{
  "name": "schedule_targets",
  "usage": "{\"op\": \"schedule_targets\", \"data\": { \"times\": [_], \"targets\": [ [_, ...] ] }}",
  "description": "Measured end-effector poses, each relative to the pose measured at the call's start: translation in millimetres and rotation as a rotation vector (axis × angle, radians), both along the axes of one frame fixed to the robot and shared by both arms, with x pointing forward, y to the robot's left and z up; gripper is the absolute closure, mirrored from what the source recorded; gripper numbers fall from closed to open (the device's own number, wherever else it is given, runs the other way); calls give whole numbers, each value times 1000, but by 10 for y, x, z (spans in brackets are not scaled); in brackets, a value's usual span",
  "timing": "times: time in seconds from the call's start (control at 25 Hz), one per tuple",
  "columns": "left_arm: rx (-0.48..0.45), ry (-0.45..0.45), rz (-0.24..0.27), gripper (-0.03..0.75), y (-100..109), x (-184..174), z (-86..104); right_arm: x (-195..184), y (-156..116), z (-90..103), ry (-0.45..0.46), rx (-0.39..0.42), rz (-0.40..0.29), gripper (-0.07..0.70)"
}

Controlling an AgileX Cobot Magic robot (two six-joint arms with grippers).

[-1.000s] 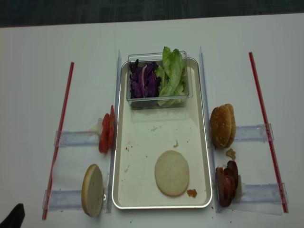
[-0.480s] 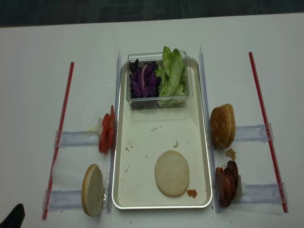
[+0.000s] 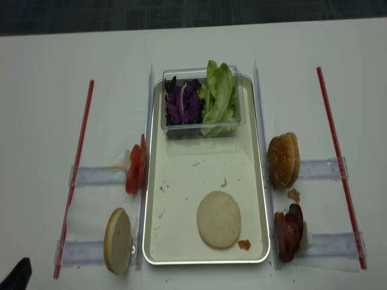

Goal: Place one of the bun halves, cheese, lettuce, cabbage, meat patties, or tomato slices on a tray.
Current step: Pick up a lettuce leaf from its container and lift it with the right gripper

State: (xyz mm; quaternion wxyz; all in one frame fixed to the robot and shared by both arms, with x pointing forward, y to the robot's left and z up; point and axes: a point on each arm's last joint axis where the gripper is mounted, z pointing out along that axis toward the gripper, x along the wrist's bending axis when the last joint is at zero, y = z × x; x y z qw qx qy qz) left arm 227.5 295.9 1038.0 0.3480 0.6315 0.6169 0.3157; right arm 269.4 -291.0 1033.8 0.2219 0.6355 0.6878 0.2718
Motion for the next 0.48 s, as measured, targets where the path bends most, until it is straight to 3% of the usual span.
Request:
{"op": "schedule_targets", "data": {
  "times": [0.48],
  "targets": [
    [0,0,0,367,0,0,0,186,5,-52,131,-3,0,223]
  ]
}}
